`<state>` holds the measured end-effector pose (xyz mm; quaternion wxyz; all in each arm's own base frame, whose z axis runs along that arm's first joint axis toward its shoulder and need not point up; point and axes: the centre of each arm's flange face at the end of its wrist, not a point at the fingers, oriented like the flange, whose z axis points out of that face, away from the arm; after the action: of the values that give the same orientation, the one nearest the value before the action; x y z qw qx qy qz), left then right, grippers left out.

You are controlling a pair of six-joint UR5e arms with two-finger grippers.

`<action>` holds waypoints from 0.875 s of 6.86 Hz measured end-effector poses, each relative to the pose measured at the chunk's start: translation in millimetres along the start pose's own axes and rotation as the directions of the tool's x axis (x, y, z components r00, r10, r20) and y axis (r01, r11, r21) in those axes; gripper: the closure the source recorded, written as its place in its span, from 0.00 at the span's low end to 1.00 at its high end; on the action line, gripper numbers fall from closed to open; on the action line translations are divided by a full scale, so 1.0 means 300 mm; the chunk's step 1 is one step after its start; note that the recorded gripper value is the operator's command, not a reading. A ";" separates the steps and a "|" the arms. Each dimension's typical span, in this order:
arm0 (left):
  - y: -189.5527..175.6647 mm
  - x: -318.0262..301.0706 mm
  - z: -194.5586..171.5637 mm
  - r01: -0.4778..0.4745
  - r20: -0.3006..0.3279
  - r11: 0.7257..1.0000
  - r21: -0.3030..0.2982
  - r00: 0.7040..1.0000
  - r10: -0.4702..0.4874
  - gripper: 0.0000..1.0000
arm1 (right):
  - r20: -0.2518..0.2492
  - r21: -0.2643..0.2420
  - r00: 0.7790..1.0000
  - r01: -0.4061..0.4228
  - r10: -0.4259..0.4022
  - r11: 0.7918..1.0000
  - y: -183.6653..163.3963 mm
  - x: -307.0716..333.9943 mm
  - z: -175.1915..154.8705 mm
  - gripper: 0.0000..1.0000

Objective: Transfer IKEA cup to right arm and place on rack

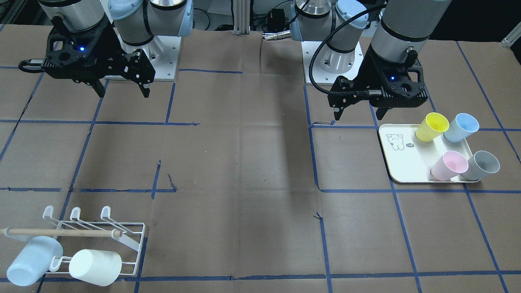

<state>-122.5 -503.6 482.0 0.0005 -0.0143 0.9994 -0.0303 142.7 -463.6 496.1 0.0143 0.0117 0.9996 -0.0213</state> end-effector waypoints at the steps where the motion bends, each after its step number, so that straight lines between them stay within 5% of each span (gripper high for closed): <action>1: -0.001 0.000 0.001 0.000 0.000 1.000 -0.001 1.000 0.000 0.00 | -0.019 -0.006 1.000 -0.009 0.009 1.000 0.009 -0.028 0.008 0.00; 6: -0.001 0.000 0.002 0.000 0.000 1.000 -0.001 1.000 0.000 0.00 | -0.036 -0.023 0.999 -0.023 0.023 0.999 -0.019 -0.046 0.047 0.00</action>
<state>-122.4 -503.9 481.5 0.0005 -0.0143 0.9994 -0.0299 156.6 -470.2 482.6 -0.0034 0.0234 0.9997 -0.0091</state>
